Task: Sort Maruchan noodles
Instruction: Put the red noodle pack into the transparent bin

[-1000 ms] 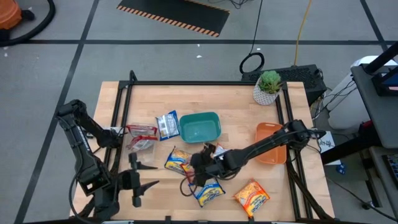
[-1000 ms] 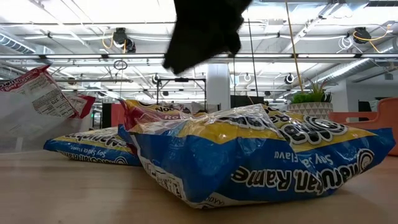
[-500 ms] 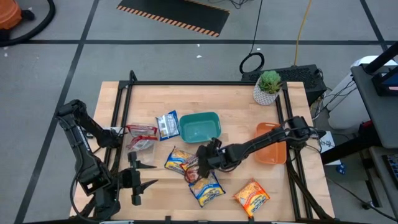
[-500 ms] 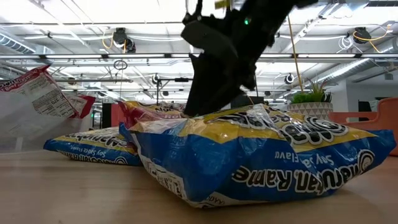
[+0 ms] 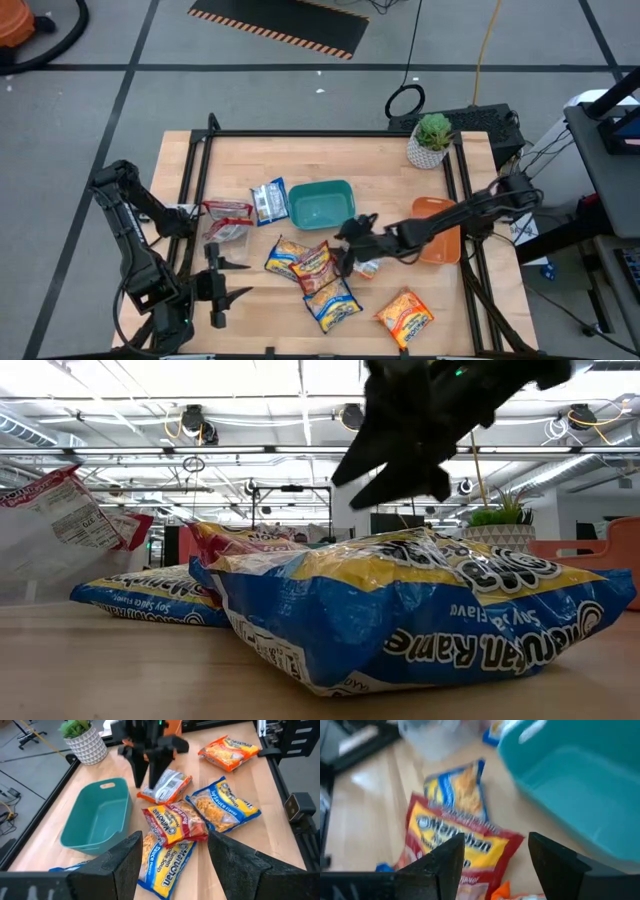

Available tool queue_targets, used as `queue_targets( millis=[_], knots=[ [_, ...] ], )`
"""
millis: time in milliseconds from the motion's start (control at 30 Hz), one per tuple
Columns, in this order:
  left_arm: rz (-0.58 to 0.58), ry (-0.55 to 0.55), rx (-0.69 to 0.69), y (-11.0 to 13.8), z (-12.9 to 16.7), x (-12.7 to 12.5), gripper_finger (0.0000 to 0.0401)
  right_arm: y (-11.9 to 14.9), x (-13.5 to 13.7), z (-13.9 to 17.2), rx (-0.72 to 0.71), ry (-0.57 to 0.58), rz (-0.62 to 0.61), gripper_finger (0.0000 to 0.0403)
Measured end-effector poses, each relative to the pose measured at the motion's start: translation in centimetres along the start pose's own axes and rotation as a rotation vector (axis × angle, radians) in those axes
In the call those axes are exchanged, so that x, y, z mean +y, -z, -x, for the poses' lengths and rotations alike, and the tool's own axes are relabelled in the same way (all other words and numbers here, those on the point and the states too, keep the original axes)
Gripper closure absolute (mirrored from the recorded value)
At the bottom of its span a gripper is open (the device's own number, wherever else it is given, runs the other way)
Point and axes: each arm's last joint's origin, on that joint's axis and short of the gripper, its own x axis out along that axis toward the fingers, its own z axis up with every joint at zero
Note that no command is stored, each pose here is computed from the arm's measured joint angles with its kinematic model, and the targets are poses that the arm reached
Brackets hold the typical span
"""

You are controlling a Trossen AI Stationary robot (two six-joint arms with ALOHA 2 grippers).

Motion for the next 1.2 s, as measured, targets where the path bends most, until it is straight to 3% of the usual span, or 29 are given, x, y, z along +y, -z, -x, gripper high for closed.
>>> queue_targets(
  millis=[133,333,667,833,1033,1200],
  knots=[
    [0.001,-0.002,0.001,0.0,-0.1,0.0,0.0171,1.3,-1.1,0.3,-0.051,0.004,-0.055,0.0188],
    [0.012,-0.013,0.003,-0.2,-0.4,0.2,0.0171,3.1,-2.1,-0.7,0.010,-0.029,-0.130,0.0185],
    [0.029,-0.064,0.016,-0.8,-1.7,1.0,0.0171,3.8,-1.9,-4.2,0.067,-0.056,-0.152,0.0118],
    [0.021,-0.057,0.049,-0.9,-2.1,1.3,0.0171,4.0,-1.9,-5.0,0.062,-0.067,-0.156,0.0110],
    [-0.004,-0.049,0.059,-0.9,-2.2,1.3,0.0171,4.0,-1.8,-5.0,0.089,-0.107,-0.137,0.0142],
    [-0.006,-0.048,0.060,-0.9,-2.2,1.3,0.0171,3.6,-1.7,-5.1,0.058,-0.136,-0.118,0.0215]
  ],
)
